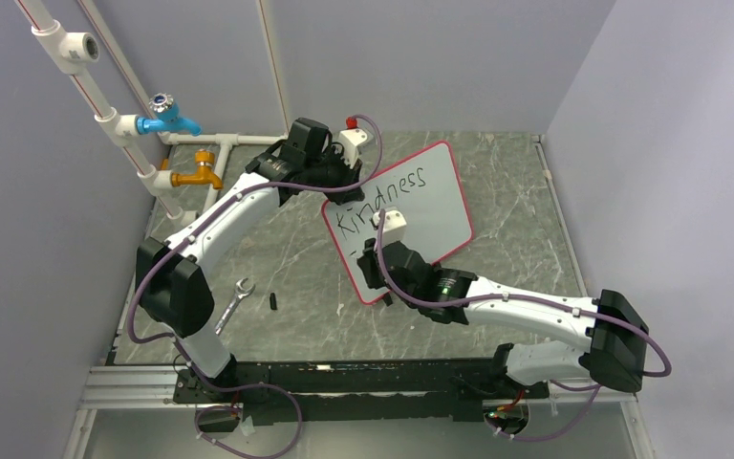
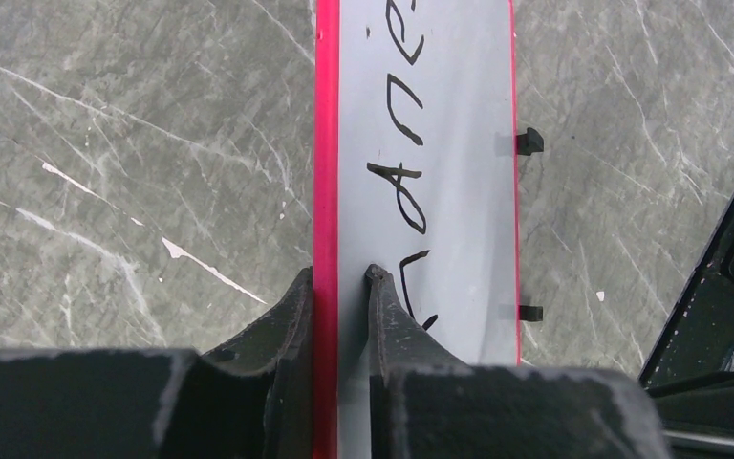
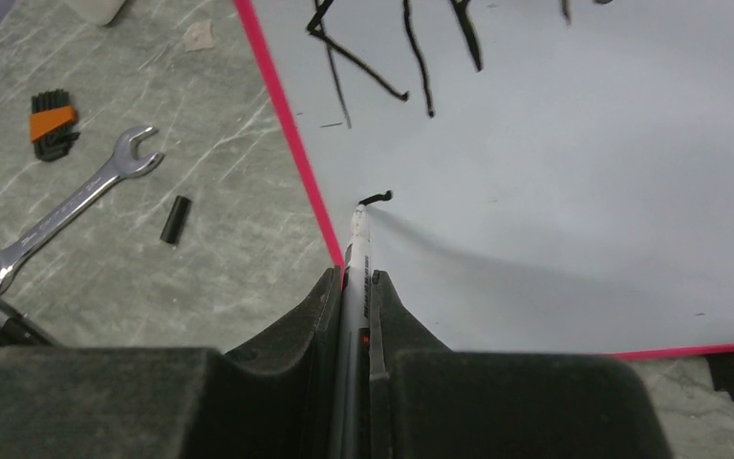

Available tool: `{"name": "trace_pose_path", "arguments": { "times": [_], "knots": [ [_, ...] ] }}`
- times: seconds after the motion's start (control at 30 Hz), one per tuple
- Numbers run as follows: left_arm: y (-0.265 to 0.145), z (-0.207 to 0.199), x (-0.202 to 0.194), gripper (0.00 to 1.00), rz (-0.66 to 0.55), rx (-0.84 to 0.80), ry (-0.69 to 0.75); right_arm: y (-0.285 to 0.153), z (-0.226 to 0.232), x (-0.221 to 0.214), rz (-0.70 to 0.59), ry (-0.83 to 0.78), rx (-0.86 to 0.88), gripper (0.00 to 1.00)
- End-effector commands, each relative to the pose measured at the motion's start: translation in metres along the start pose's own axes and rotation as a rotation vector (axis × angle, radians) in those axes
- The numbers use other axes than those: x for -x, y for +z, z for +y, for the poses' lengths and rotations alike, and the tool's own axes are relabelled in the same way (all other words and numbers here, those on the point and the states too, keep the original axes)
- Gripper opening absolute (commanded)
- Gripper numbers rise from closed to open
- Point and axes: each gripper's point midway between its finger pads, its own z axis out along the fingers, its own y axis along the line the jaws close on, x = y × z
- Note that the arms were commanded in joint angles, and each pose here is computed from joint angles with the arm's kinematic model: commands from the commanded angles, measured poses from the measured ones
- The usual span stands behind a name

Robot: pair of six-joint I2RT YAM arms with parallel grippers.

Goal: Write a sentence on the whiteboard

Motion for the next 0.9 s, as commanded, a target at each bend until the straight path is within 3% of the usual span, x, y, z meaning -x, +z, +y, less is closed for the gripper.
{"name": "trace_pose_path", "arguments": {
  "times": [0.0, 0.87],
  "knots": [
    [0.007, 0.024, -0.09, 0.0, 0.323, 0.127, 0.053, 0.005, 0.017, -0.002, 0.011, 0.031, 0.057, 0.0],
    [0.006, 0.023, -0.087, 0.0, 0.316, 0.125, 0.053, -0.007, -0.031, -0.023, 0.043, 0.06, -0.154, 0.0]
  ]
}}
